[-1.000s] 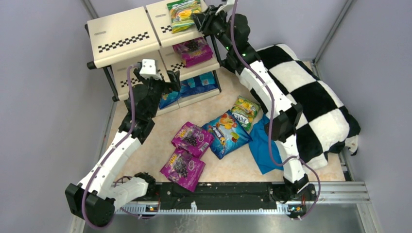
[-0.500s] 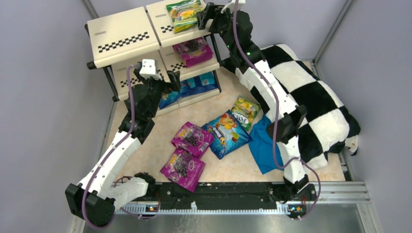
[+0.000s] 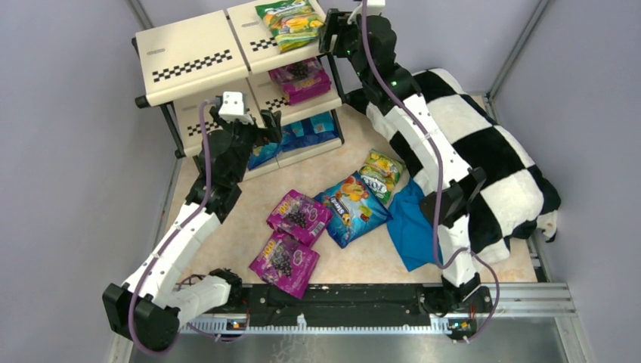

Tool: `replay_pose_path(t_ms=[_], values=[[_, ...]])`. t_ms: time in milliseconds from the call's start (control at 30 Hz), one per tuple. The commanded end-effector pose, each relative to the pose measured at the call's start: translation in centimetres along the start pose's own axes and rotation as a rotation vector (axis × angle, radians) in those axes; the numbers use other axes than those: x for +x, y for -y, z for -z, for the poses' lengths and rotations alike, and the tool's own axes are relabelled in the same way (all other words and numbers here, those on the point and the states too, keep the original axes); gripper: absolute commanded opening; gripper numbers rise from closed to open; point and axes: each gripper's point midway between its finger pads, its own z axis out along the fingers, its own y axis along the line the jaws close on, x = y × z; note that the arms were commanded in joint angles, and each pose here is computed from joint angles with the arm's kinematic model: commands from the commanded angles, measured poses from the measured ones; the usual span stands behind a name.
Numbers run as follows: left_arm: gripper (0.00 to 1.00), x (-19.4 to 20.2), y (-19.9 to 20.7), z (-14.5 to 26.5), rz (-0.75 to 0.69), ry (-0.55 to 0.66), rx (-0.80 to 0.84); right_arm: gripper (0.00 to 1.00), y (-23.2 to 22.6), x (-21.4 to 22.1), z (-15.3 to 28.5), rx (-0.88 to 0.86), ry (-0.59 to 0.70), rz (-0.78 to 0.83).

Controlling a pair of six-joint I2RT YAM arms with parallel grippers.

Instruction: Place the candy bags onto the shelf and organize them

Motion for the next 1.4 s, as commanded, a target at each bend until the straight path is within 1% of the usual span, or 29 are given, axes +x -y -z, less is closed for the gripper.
replay_pose_path(t_ms=[0,67,100,167,200,233,267,367,433,500,567,633,767,867,933,1033,1200,1300,1367], values=[[0.97,-2.7,0.2,-0.2,0.023,0.07,0.006,0.74,-1.3,-4.3,4.3,-0.014,0.019,0.047],[0.97,-2.7,0.3,-0.2,0.024,0.068,0.009,0.77,-2.1,-4.8,6.0,-0.044,0.006,0.049],[0.97,-2.6,0.4,-0.3,0.025,0.067,0.012,0.78,-2.6,-6.0,7.6,-0.062,0.016,0.045],[0.97,-2.6,0.4,-0.3,0.028,0.066,0.014,0.81,-2.6,-6.6,10.0,-0.064,0.012,0.051],[0.97,-2.6,0.4,-0.3,0.028,0.065,0.015,0.82,-2.2,-7.0,11.3,-0.061,0.014,0.043],[0.97,-2.7,0.4,-0.2,0.029,0.067,0.014,0.83,-1.6,-6.4,12.4,-0.053,0.001,0.038],[0.97,-2.7,0.4,-0.2,0.029,0.066,0.013,0.86,-0.8,-6.5,13.7,-0.038,0.016,0.024],[0.97,-2.9,0.5,-0.1,0.034,0.07,0.018,0.9,1.9,-4.7,17.4,0.015,0.022,-0.019],[0.97,-2.9,0.6,-0.1,0.037,0.072,0.021,0.89,2.6,-2.2,19.3,0.002,-0.02,-0.06],[0.97,-3.0,0.5,0.0,0.037,0.073,0.018,0.86,2.2,0.8,20.9,-0.059,-0.077,-0.113],[0.97,-2.9,0.5,-0.1,0.034,0.069,0.015,0.86,1.4,4.3,22.4,-0.141,-0.141,-0.159],[0.98,-2.8,0.5,-0.2,0.033,0.065,0.015,0.88,1.4,8.0,23.5,-0.168,-0.227,-0.187],[0.99,-2.6,0.9,-0.3,0.033,0.058,0.028,0.9,1.9,17.3,25.9,-0.188,-0.523,-0.158],[0.99,-2.5,1.3,-0.4,0.034,0.049,0.039,0.9,-1.0,24.5,29.7,-0.39,-0.776,-0.204],[0.99,-2.5,1.4,-0.3,0.036,0.05,0.044,0.9,-3.7,28.4,32.7,-0.469,-0.886,-0.244],[0.99,-2.6,1.4,-0.2,0.034,0.052,0.037,0.9,-7.4,31.8,35.7,-0.539,-0.957,-0.257],[0.99,-2.7,0.9,-0.2,0.021,0.057,0.01,0.89,-10.9,34.9,36.7,-0.579,-1.027,-0.394],[0.99,-2.7,0.7,-0.2,0.018,0.057,0.004,0.89,-12.5,37.1,38.0,-0.569,-1.08,-0.417],[0.99,-2.7,0.7,-0.2,0.016,0.057,0.004,0.89,-13.0,38.5,38.7,-0.51,-1.08,-0.427]])
